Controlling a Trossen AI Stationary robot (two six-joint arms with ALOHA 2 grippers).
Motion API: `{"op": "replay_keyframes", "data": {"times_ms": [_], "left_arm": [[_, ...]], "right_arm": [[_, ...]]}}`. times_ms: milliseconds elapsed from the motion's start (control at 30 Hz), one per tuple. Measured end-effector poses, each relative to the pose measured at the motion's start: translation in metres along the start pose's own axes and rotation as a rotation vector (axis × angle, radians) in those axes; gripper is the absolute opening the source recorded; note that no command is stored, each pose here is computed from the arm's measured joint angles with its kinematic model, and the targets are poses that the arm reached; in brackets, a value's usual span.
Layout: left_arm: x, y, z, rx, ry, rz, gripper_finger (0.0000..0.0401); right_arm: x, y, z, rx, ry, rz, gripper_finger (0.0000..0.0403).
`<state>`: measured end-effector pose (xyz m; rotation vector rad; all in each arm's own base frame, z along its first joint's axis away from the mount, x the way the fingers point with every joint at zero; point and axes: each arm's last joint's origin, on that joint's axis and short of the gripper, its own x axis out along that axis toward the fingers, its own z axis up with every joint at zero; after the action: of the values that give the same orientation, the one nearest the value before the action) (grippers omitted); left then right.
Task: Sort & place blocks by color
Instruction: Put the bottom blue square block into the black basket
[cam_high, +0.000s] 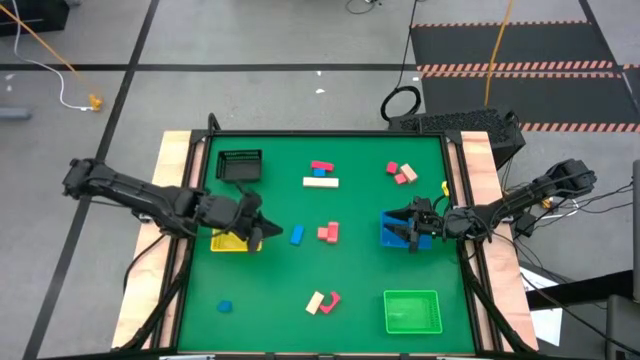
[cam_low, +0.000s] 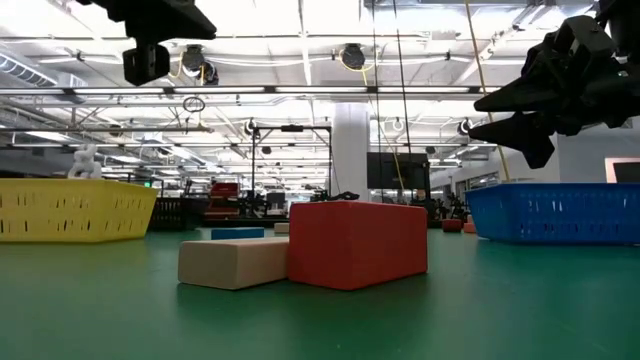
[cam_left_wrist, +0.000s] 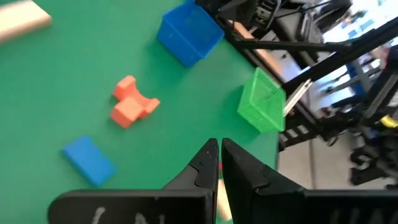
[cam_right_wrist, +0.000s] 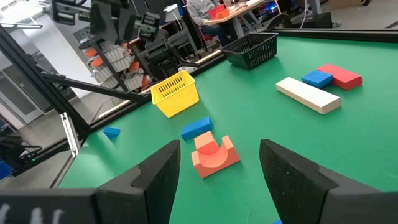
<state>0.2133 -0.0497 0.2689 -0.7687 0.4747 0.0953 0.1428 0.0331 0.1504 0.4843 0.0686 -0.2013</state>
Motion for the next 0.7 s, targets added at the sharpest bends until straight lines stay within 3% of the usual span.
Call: {"op": "replay_keyframes", "data": {"times_ms": [533, 700], "left_arm": [[0.040, -0.021, -0.006, -0.176, -0.073, -0.181, 0.0021], [0.047, -0.033, -0.012, -0.158, -0.093, -0.271, 0.0021]], "right_arm": [[0.000, 0.000, 0.000, 0.000, 0.000, 0.000, 0.0212], [0.000, 0.000, 0.000, 0.000, 0.000, 0.000, 0.0212]]}}
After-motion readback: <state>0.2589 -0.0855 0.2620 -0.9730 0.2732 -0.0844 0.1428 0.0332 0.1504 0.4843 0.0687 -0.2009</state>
